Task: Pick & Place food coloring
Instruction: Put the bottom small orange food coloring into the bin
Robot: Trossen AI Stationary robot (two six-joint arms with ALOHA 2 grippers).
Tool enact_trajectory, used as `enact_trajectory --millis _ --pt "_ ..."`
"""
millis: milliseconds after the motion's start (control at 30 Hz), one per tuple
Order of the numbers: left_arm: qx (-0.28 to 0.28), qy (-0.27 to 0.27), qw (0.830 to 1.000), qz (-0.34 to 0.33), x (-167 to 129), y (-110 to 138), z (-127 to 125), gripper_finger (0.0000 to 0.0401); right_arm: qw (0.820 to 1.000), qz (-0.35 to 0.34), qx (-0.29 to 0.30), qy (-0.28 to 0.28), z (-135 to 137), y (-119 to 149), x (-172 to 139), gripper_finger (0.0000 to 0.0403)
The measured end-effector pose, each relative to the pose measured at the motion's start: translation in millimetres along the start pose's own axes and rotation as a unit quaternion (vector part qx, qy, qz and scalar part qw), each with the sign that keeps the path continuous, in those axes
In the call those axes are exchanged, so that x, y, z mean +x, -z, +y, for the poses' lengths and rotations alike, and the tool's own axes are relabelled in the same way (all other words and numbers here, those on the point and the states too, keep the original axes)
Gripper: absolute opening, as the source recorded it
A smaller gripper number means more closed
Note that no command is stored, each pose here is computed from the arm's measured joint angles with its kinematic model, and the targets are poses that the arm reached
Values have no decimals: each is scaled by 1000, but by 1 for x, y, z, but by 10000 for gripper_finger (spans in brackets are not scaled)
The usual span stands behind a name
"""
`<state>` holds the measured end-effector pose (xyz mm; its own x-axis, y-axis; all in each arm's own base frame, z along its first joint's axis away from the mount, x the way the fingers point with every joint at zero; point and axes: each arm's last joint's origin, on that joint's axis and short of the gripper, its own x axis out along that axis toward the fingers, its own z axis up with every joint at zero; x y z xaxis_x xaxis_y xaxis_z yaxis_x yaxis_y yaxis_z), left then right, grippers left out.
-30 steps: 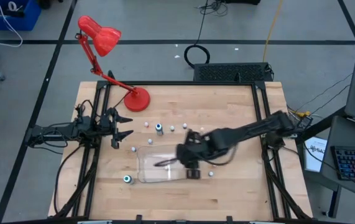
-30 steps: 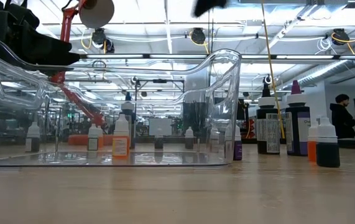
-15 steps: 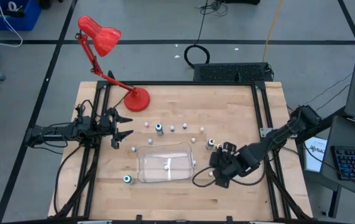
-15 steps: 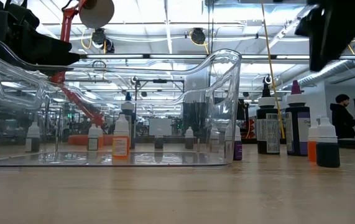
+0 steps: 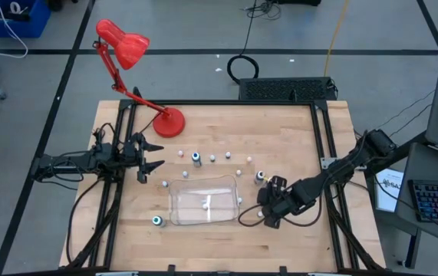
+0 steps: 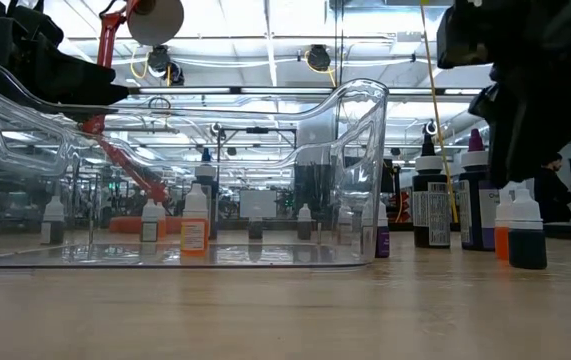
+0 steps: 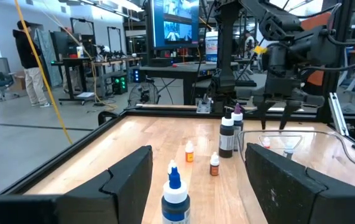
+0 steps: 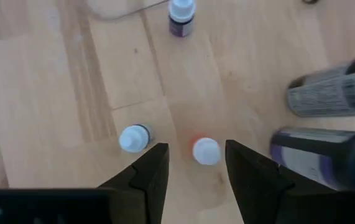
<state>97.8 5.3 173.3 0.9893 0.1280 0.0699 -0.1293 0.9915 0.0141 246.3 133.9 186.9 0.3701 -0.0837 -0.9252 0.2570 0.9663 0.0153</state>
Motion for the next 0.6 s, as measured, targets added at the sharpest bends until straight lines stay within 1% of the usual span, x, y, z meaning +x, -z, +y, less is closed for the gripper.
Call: enact_trajectory --millis 367,600 --pt "0 0 1000 0 0 0 0 258 1000 -5 5 -2 -7 9 16 146" --pt "0 0 1000 0 0 0 0 257 1000 -12 7 0 -9 9 18 145"
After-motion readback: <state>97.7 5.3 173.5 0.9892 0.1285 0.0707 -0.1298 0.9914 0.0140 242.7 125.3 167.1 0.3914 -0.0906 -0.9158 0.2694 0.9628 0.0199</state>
